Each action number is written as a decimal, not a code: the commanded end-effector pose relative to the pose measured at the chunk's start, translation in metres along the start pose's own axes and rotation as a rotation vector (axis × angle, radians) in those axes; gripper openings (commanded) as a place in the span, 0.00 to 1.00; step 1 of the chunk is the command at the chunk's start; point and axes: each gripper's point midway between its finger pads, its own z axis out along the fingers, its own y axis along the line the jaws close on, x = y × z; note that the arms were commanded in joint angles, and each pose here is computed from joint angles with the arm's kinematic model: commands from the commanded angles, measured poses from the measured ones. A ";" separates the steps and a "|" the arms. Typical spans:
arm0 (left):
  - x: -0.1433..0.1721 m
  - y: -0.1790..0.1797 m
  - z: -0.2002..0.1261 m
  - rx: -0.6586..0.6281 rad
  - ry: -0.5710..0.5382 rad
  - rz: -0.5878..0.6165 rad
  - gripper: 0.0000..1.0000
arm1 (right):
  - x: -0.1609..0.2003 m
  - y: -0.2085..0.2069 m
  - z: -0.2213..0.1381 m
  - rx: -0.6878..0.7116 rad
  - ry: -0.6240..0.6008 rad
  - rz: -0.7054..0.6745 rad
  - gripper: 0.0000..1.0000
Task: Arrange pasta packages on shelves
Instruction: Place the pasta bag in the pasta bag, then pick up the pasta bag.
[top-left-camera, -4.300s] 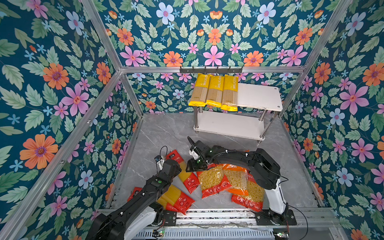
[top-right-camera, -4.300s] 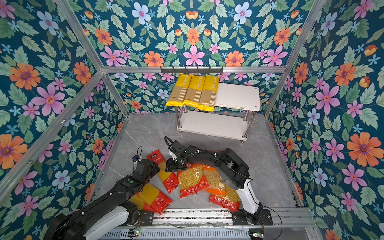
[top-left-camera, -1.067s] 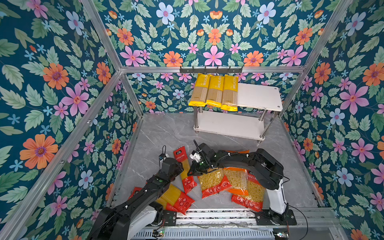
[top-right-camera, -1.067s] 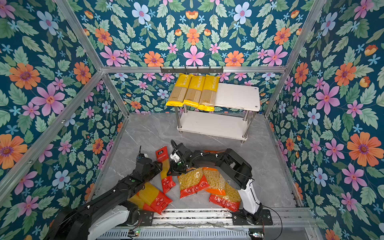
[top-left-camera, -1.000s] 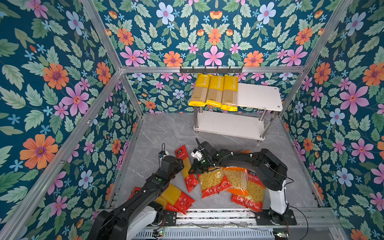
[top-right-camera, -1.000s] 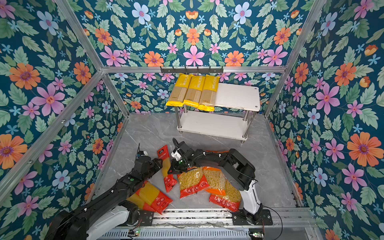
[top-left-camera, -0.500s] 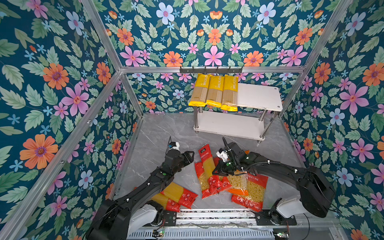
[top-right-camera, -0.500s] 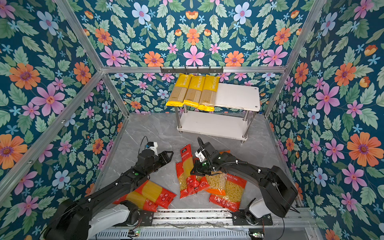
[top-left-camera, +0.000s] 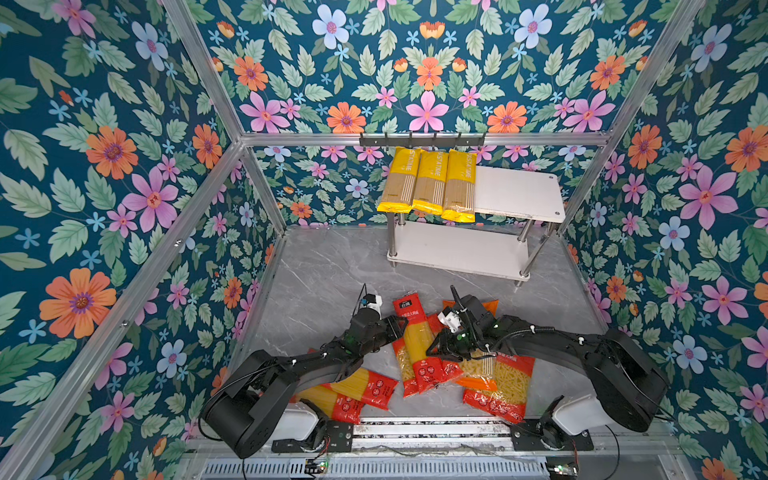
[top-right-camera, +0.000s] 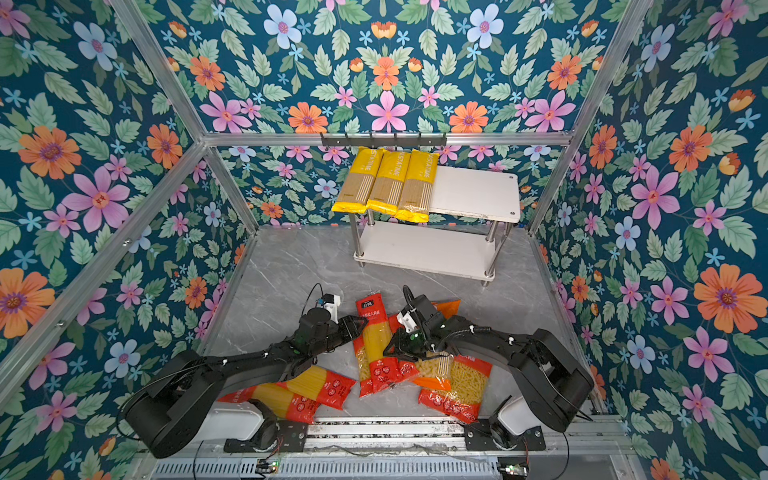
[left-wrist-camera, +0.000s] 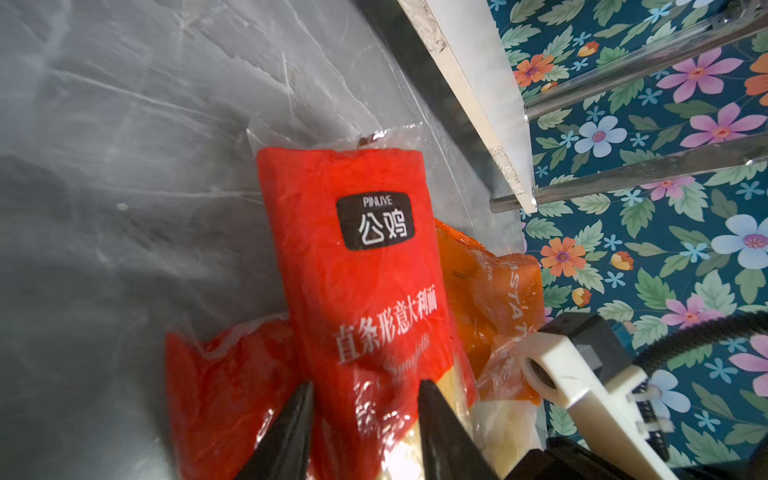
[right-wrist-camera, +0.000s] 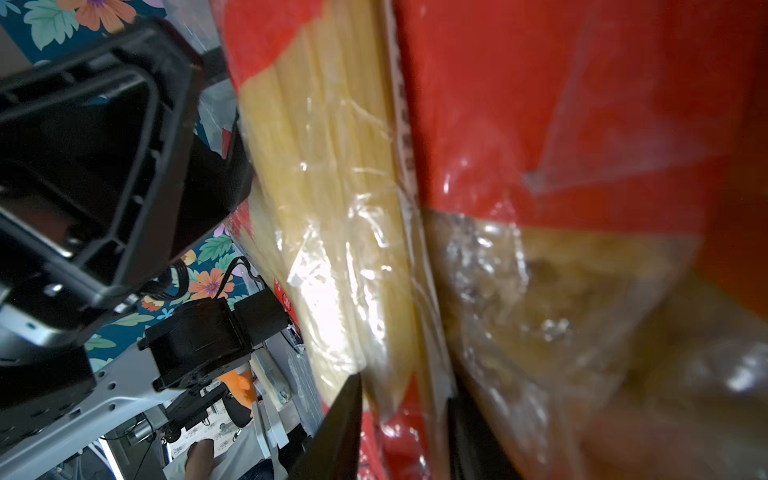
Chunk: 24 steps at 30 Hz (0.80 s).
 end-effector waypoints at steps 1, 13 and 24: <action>-0.002 -0.015 0.004 0.062 -0.015 -0.009 0.40 | -0.004 -0.005 0.003 0.013 -0.019 0.014 0.39; 0.008 -0.020 0.012 0.073 0.015 -0.008 0.29 | -0.014 0.009 0.010 -0.068 -0.040 0.024 0.30; -0.016 -0.045 -0.004 0.090 -0.037 0.054 0.33 | -0.015 0.049 -0.017 -0.180 -0.086 -0.056 0.11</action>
